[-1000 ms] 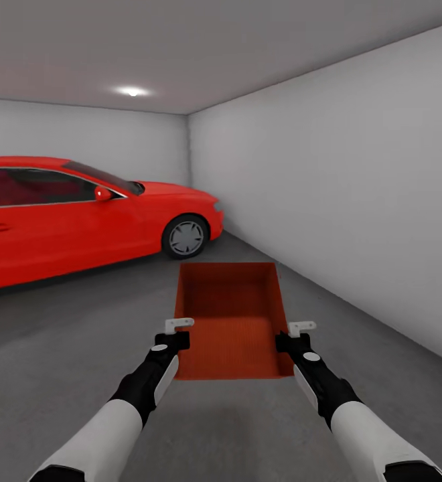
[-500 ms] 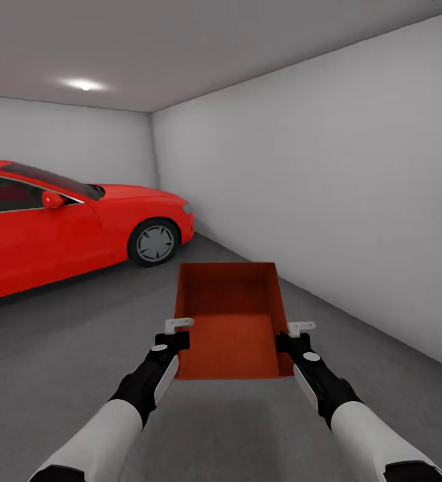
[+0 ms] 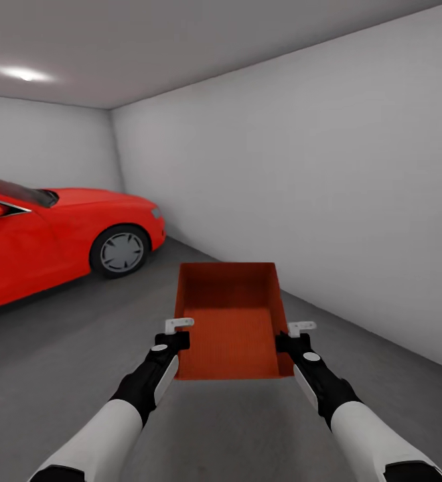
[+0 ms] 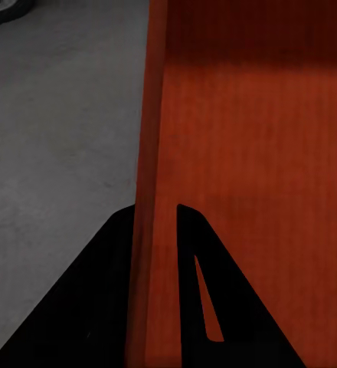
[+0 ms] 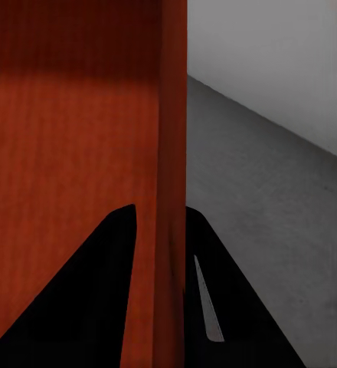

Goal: Move the two storage containers from the living room to the garage. In the garage, place one container on the floor and stack the other container on top of it (either order is fine).

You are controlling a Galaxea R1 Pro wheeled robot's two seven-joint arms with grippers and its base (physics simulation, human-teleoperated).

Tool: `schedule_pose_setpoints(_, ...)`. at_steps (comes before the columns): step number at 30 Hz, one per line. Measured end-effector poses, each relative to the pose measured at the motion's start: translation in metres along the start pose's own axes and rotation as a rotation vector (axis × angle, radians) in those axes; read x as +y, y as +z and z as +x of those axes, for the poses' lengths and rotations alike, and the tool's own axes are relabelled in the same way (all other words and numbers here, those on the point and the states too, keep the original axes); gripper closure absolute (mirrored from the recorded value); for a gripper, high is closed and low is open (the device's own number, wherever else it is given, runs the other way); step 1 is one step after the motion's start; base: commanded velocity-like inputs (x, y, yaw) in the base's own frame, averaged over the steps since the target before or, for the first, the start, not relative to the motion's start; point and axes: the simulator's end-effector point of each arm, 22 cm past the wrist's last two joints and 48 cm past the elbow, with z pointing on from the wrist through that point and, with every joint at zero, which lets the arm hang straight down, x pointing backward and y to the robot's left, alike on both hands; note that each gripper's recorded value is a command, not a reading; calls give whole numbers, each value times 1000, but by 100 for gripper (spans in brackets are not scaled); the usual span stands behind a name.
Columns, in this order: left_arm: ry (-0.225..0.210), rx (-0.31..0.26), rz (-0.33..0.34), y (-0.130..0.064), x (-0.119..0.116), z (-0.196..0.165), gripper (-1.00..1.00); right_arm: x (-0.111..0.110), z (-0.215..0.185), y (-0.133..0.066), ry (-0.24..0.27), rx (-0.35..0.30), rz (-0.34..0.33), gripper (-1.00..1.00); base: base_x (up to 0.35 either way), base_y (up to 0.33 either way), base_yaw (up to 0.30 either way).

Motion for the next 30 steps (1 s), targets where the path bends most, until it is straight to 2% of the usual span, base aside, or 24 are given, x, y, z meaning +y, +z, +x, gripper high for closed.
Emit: schedule_pose_setpoints(30,0,0,0,0,0,0,100,0,0,0,0,0,0,100,321,139,-283)
